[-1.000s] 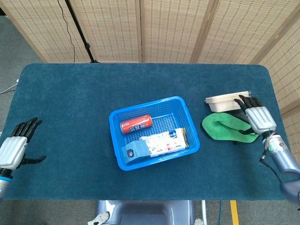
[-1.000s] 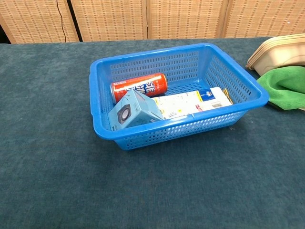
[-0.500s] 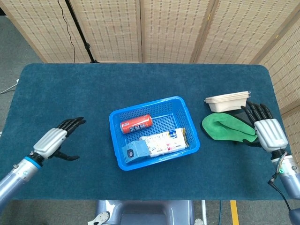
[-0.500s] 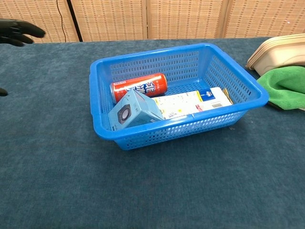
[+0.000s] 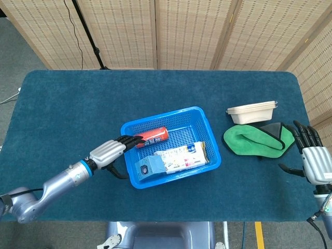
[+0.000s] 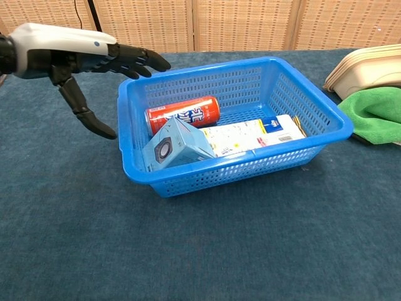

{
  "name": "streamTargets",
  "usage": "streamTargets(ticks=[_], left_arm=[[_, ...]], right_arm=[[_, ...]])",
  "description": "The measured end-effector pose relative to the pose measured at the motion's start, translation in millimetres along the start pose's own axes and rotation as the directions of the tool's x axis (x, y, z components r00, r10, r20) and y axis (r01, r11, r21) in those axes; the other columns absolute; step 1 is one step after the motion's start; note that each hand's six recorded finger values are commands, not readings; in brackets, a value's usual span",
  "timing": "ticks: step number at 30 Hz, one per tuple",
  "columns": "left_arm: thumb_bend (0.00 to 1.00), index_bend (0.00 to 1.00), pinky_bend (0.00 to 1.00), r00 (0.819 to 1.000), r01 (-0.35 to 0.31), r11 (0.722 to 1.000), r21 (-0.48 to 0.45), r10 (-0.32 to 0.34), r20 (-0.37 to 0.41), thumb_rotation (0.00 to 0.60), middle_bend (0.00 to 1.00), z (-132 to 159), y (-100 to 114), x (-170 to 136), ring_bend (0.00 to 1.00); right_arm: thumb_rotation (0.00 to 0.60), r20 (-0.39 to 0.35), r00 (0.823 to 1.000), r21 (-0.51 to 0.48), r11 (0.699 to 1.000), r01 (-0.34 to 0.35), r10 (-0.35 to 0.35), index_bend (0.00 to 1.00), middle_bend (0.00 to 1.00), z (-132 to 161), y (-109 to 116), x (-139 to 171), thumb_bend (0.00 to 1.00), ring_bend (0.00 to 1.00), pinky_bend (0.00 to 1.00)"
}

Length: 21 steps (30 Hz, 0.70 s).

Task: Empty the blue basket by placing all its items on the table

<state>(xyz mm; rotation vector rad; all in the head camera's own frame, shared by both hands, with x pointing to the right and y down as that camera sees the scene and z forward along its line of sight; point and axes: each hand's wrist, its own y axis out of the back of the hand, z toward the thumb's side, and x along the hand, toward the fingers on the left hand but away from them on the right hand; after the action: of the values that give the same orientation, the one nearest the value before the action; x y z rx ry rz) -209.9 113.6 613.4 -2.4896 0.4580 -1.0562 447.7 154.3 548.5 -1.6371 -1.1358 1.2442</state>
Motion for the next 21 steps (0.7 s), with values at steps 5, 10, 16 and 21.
streamTargets(ticks=[5, 10, 16, 21], left_arm=[[0.00, 0.00, 0.00, 1.000, 0.008, 1.000, 0.027, -0.007, -0.007, 0.600, 0.00, 12.8, -10.7, 24.3, 0.00], [0.00, 0.00, 0.00, 1.000, 0.013, 0.999, 0.050, -0.012, -0.022, 0.600, 0.00, 24.8, -26.0, 46.5, 0.00], [0.00, 0.00, 0.00, 0.999, 0.029, 0.998, 0.050, -0.027, -0.042, 0.600, 0.00, 38.1, -45.7, 67.4, 0.00], [0.01, 0.00, 0.00, 0.998, 0.029, 0.997, 0.076, -0.025, -0.052, 0.600, 0.00, 44.4, -55.0, 79.0, 0.00]], right_arm=[[0.600, 0.005, 1.000, -0.016, 1.000, 0.020, -0.020, 0.00, 0.00, -5.4, 5.9, 0.8, 0.00, 0.00, 0.00], [0.600, 0.006, 0.999, -0.026, 0.999, 0.032, -0.032, 0.00, 0.00, -8.1, 9.7, 0.3, 0.00, 0.00, 0.00], [0.600, 0.010, 0.999, -0.030, 0.999, 0.033, -0.032, 0.00, 0.00, -10.0, 10.1, -1.1, 0.00, 0.00, 0.00], [0.600, 0.009, 0.999, -0.032, 0.999, 0.037, -0.037, 0.00, 0.00, -10.4, 11.5, -1.6, 0.00, 0.00, 0.00]])
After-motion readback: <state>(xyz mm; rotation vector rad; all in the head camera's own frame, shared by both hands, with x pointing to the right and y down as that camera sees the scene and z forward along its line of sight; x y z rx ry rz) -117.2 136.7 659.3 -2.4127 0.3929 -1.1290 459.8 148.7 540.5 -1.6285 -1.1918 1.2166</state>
